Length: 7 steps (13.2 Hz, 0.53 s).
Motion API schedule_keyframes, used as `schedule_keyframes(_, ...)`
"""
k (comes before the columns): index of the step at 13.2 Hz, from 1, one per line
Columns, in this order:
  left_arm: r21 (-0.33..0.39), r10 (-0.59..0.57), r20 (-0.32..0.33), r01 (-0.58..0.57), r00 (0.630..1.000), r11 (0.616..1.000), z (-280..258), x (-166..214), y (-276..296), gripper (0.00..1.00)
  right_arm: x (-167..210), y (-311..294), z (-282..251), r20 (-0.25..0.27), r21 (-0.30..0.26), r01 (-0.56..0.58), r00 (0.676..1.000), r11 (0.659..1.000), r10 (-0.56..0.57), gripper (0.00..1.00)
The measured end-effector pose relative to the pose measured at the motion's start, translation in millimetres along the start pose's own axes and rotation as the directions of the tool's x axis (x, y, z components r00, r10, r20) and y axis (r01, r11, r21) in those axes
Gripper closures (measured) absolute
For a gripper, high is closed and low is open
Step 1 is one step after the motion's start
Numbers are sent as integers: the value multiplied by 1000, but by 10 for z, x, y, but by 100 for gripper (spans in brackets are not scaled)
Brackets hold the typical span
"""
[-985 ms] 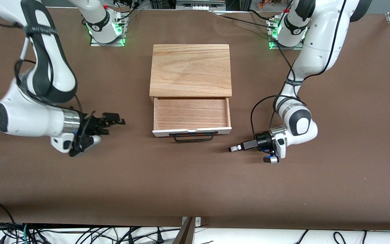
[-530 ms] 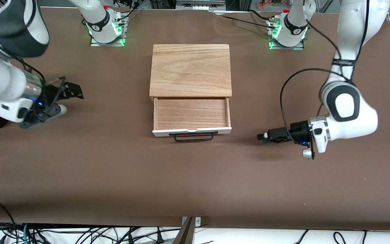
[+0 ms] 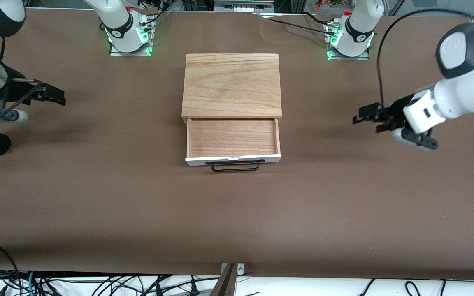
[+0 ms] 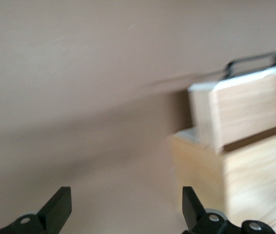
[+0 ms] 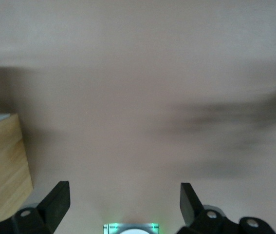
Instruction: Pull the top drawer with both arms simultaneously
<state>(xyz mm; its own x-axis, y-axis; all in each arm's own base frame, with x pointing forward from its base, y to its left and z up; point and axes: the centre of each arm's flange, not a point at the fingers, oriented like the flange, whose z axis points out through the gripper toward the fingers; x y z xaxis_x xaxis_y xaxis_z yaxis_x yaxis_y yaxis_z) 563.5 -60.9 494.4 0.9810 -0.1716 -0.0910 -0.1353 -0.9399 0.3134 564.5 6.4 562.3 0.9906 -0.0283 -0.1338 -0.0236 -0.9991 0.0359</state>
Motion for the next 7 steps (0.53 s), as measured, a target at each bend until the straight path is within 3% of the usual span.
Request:
schedule_keyframes(3,183,-27,62,15,998,983,-408,-225,-34,0,56,60,-61,-70,5,-19,997,1000,20,0)
schedule_keyframes(7,290,-62,48,45,997,956,-712,-248,-168,0,58,2,-72,-77,6,-20,997,1000,20,0)
